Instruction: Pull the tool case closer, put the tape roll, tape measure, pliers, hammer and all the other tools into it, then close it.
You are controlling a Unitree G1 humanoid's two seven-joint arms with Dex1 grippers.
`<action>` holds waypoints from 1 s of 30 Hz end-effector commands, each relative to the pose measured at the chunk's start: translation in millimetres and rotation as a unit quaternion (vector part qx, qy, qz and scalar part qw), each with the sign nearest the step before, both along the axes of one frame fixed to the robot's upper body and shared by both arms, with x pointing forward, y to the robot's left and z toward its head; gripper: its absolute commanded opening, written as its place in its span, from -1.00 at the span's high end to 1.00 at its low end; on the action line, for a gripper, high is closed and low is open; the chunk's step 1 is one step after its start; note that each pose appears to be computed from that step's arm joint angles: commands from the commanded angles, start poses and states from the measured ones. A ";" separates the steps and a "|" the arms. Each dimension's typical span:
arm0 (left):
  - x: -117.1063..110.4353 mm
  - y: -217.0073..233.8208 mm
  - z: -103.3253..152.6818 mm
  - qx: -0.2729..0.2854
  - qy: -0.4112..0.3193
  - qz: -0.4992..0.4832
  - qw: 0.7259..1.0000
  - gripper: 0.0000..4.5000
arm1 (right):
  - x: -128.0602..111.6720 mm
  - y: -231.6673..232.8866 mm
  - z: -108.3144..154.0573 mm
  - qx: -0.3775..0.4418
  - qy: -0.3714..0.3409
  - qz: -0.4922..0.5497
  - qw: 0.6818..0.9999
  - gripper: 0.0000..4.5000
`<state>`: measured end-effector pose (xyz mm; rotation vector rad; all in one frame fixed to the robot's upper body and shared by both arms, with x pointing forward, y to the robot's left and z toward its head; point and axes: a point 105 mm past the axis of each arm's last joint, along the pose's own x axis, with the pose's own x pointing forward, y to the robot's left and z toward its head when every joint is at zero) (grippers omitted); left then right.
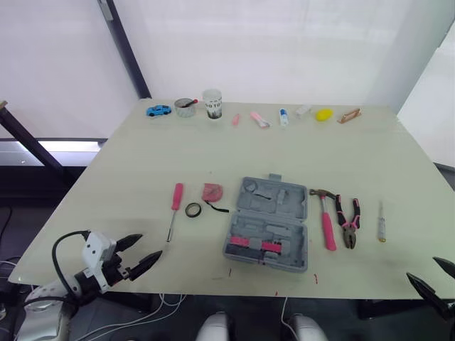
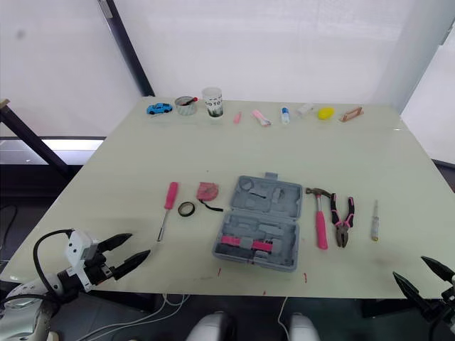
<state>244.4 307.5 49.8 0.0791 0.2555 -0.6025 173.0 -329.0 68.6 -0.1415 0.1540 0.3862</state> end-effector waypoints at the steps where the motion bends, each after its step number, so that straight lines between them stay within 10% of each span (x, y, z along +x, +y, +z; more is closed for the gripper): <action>1: 8.6 1.4 22.3 -0.009 -0.022 -0.010 1.000 -0.98 | 7.5 6.8 15.2 -0.012 -0.012 0.003 1.000 -1.00; 30: 97.5 -89.8 73.4 0.065 -0.027 -0.247 0.967 -0.98 | 81.6 97.7 40.8 -0.058 0.029 0.129 0.990 -1.00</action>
